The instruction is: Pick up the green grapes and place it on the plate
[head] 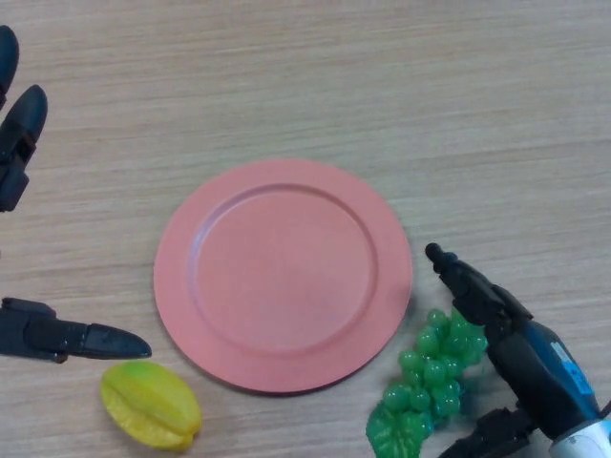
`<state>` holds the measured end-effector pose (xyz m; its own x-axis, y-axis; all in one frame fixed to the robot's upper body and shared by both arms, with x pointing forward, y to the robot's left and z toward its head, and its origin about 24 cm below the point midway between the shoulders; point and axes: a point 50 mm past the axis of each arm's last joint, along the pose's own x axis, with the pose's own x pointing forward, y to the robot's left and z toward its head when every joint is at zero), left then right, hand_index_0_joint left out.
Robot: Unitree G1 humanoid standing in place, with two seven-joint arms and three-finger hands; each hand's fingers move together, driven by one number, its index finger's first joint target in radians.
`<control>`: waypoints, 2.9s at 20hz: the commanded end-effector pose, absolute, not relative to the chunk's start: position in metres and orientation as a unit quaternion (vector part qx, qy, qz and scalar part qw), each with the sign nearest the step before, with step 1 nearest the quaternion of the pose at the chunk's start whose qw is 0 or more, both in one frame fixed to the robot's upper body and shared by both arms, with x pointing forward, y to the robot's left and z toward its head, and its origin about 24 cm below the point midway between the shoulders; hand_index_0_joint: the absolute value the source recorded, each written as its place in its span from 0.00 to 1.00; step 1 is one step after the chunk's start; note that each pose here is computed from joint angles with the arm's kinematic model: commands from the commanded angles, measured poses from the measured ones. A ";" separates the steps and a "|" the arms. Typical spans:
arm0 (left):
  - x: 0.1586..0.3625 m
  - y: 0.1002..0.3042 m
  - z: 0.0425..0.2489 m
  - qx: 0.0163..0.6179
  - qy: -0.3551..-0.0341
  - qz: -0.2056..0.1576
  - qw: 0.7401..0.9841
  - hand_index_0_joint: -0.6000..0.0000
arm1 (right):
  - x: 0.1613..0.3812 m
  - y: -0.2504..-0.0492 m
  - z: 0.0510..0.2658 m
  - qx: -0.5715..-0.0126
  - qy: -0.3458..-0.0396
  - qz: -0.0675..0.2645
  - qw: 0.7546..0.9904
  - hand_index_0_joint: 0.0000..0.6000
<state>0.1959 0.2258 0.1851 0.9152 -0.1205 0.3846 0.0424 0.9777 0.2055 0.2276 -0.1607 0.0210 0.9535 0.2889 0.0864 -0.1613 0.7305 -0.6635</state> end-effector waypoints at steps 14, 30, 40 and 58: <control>0.188 0.226 0.204 0.121 -0.274 -0.025 0.954 1.00 | 0.235 -0.175 0.049 -0.194 -0.097 0.105 0.971 1.00; 0.186 0.227 0.208 0.110 -0.278 -0.029 0.954 1.00 | 0.224 -0.116 0.186 -0.164 -0.201 0.117 0.959 1.00; 0.193 0.233 0.205 0.115 -0.270 -0.031 0.955 1.00 | 0.194 -0.123 0.176 -0.289 -0.190 0.142 0.927 0.00; 0.192 0.234 0.206 0.113 -0.280 -0.029 0.953 1.00 | 0.222 -0.130 0.119 -0.715 -0.290 0.330 0.544 0.00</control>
<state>0.2036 0.2298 0.1783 0.9274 -0.1072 0.3583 0.0485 0.9845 0.1688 0.2197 -0.1235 0.0875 0.5834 0.7275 -0.3611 -0.0963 -0.3795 -0.9202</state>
